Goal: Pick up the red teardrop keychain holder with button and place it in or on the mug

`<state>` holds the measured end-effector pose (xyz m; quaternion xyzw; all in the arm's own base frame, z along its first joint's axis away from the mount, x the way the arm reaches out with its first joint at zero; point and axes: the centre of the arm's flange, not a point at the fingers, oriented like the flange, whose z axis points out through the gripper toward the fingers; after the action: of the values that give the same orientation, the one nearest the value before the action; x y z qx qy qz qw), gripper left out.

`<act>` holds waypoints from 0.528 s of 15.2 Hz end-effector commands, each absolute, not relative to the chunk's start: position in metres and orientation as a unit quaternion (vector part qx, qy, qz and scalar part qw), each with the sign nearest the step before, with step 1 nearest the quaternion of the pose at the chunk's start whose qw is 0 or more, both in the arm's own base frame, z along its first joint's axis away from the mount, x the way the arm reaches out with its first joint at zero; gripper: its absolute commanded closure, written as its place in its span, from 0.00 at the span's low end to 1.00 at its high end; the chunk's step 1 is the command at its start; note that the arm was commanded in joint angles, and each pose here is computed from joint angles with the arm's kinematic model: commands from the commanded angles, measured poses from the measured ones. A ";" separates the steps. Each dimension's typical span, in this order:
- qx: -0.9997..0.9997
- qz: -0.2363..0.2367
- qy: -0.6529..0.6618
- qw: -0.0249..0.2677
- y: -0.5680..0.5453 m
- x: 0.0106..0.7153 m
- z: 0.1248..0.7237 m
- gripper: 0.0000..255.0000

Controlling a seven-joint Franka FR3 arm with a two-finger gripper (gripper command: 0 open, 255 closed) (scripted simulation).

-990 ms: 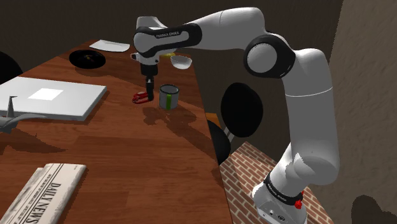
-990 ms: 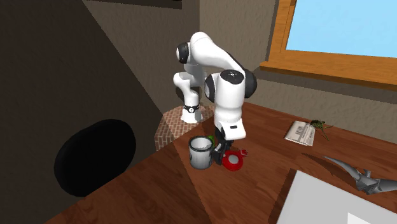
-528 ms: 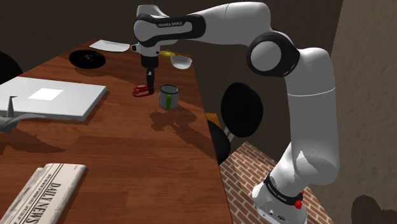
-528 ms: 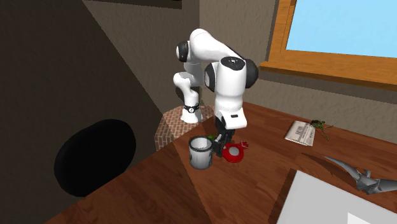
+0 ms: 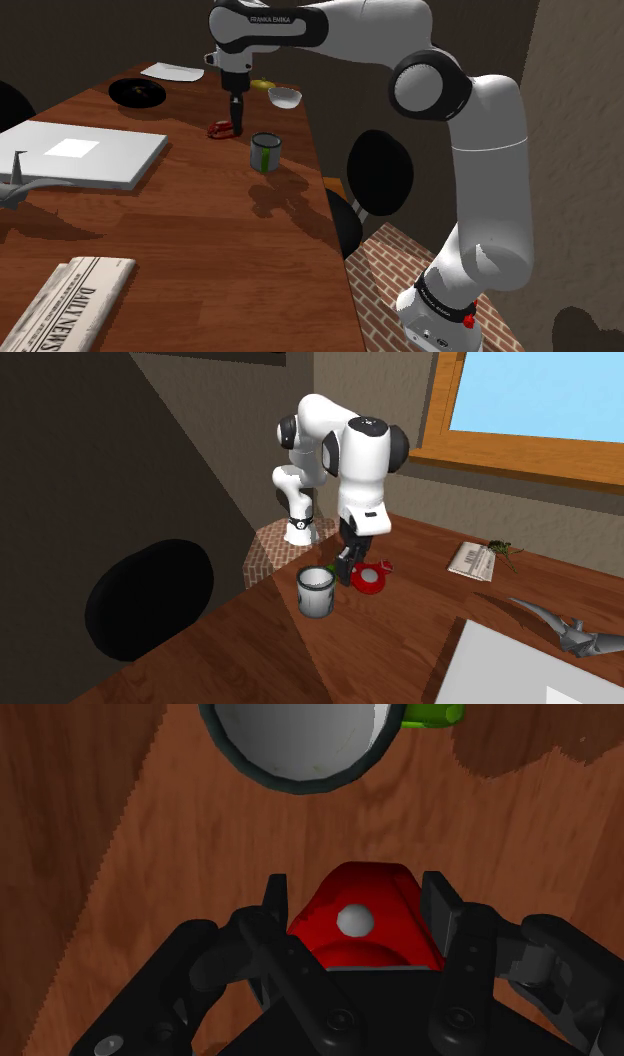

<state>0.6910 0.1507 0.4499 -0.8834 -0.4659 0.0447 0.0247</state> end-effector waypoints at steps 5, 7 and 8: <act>-0.883 0.045 -0.466 0.025 0.150 0.691 0.482 1.00; -0.883 0.045 -0.466 0.025 0.150 0.691 0.493 1.00; -0.883 0.045 -0.466 0.025 0.150 0.691 0.498 1.00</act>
<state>0.6902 0.1508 0.4924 -0.8834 -0.4658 0.0448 0.0248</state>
